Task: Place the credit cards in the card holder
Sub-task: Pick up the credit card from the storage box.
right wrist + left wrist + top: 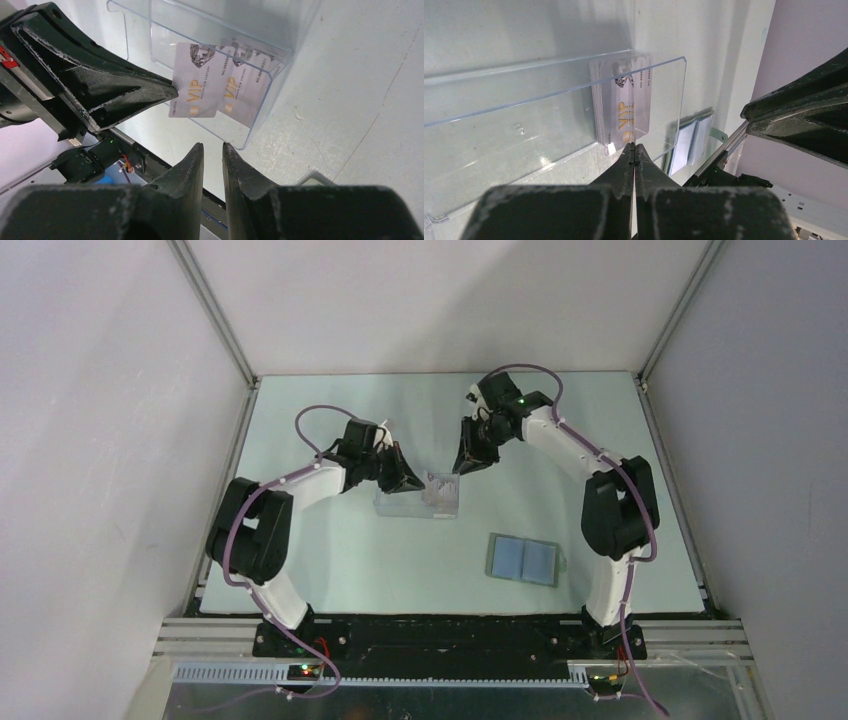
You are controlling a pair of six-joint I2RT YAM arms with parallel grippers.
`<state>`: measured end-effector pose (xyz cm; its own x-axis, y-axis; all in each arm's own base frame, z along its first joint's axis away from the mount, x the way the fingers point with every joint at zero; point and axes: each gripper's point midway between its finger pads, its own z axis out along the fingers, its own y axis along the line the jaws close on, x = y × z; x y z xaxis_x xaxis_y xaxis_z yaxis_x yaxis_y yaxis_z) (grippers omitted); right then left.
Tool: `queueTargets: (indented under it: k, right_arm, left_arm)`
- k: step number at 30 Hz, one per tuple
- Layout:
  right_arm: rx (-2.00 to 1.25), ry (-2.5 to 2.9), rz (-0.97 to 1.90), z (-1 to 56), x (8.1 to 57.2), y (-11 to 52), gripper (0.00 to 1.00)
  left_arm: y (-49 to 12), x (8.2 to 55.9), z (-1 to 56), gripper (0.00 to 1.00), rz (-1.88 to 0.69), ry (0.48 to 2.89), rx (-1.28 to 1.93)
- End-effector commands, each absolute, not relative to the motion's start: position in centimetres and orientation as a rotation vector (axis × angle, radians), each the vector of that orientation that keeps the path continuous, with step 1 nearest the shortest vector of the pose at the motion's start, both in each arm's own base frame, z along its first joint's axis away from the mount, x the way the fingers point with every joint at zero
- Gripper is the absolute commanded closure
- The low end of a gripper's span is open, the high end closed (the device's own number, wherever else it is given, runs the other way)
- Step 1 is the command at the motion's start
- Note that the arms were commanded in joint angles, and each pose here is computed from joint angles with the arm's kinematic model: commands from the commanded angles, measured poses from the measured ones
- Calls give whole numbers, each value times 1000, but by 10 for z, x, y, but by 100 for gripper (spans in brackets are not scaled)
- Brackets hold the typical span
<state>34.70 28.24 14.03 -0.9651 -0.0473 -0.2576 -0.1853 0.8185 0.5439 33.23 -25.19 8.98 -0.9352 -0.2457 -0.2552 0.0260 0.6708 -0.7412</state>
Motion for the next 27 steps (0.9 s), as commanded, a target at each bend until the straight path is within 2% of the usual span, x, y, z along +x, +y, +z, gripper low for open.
queueTargets:
  k: [1,6,12,19,27]
  right_arm:
    - [-203,2727,965,156,340,293,75]
    - [-204,2747,964,149,339,294,76]
    - [-195,2731,1015,154,339,295,76]
    - [-171,2625,1195,179,338,296,65]
    - [-105,2511,1441,199,334,296,59]
  left_arm:
    - [-253,337,98,100,-1176,2516,-172]
    - [-254,338,92,100,-1178,2528,-173]
    - [-256,338,116,100,-1214,2463,-139]
    - [-257,336,148,100,-1253,2385,-123]
    - [-259,331,172,100,-1312,2316,-120]
